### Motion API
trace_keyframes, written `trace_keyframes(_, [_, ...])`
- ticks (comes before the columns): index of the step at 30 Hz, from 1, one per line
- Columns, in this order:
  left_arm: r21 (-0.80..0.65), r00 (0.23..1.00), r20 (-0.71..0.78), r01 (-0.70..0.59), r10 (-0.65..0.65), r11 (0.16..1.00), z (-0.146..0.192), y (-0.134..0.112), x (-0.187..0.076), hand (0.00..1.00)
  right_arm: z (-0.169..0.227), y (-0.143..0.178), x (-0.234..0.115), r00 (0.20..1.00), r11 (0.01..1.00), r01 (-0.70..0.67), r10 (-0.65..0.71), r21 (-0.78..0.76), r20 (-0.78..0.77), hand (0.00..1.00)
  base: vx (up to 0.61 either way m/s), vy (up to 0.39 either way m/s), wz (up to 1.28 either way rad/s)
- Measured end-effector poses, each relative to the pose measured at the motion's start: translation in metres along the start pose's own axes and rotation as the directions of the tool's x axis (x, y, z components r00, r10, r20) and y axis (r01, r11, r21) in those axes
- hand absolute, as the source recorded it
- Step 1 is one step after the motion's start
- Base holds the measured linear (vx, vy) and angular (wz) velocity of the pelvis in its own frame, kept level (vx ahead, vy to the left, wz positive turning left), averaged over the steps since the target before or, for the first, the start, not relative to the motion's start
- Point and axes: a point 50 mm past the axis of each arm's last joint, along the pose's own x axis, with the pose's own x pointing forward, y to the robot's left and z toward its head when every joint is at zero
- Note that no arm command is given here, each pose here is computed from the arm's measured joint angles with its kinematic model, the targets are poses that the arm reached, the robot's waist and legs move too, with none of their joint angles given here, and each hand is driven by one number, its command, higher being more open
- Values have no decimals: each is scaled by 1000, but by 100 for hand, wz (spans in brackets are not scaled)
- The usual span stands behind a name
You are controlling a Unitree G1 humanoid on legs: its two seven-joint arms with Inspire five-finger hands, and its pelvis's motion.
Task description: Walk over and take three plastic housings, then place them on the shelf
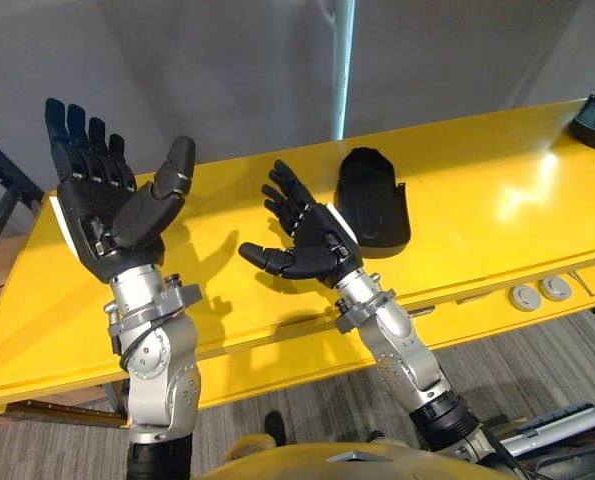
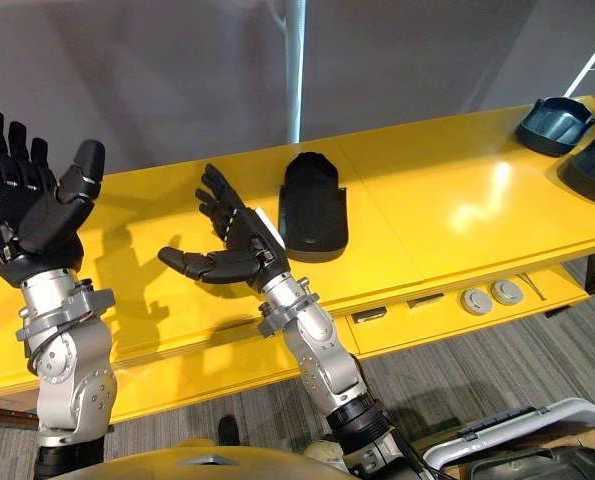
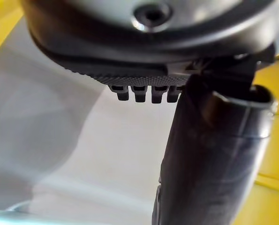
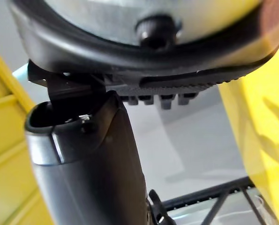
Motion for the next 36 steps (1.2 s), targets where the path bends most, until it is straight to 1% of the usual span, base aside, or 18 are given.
trace_keyframes(3, [43,995,-92,40,-36,998,-7,9,-16,100,-8,-3,-3,998,999,47,-47,0,-46,100,-26,2,6])
trace_keyframes(6, [30,983,-176,54,-48,998,-14,18,-29,100,-21,-7,-17,982,988,152,-151,-1,-113,100,0,0,0])
trace_keyframes(7, [29,982,-185,54,-48,998,-15,20,-31,100,-24,-8,-20,977,985,175,-173,3,-128,100,0,0,0])
trace_keyframes(9, [2,977,-210,45,-43,999,-17,23,-35,100,-33,-11,-31,948,965,263,-262,-17,-180,100,0,0,0])
trace_keyframes(11, [2,973,-226,43,-41,999,-20,25,-38,100,-38,-14,-38,928,949,313,-313,-35,-203,100,37,-12,-1])
trace_keyframes(14, [-8,969,-245,33,-34,999,-24,26,-40,100,-38,-17,-41,912,934,350,-357,-75,-203,100,38,-9,-3])
trace_keyframes(19, [-14,974,-225,37,-39,999,-22,26,-39,100,-37,-21,-42,894,915,392,-403,-91,-195,100,10,-3,-2])
trace_keyframes(21, [-19,973,-225,36,-39,999,-22,25,-39,100,-37,-23,-43,882,901,414,-432,-129,-189,100,0,0,0])
trace_keyframes(23, [-21,973,-226,36,-40,999,-22,25,-39,100,-37,-23,-43,875,894,433,-448,-120,-183,100,0,0,0])
trace_keyframes(25, [-35,971,-234,44,-51,998,-24,22,-40,100,-37,-25,-44,865,883,454,-469,-119,-178,100,0,0,0])
trace_keyframes(28, [-53,967,-243,62,-73,997,-25,17,-42,100,-36,-27,-46,855,870,468,-490,-157,-170,100,0,0,0])
trace_keyframes(36, [-68,966,-243,70,-85,995,-25,17,-42,100,-33,-40,-56,795,799,562,-593,-214,-126,100,4,0,-2])
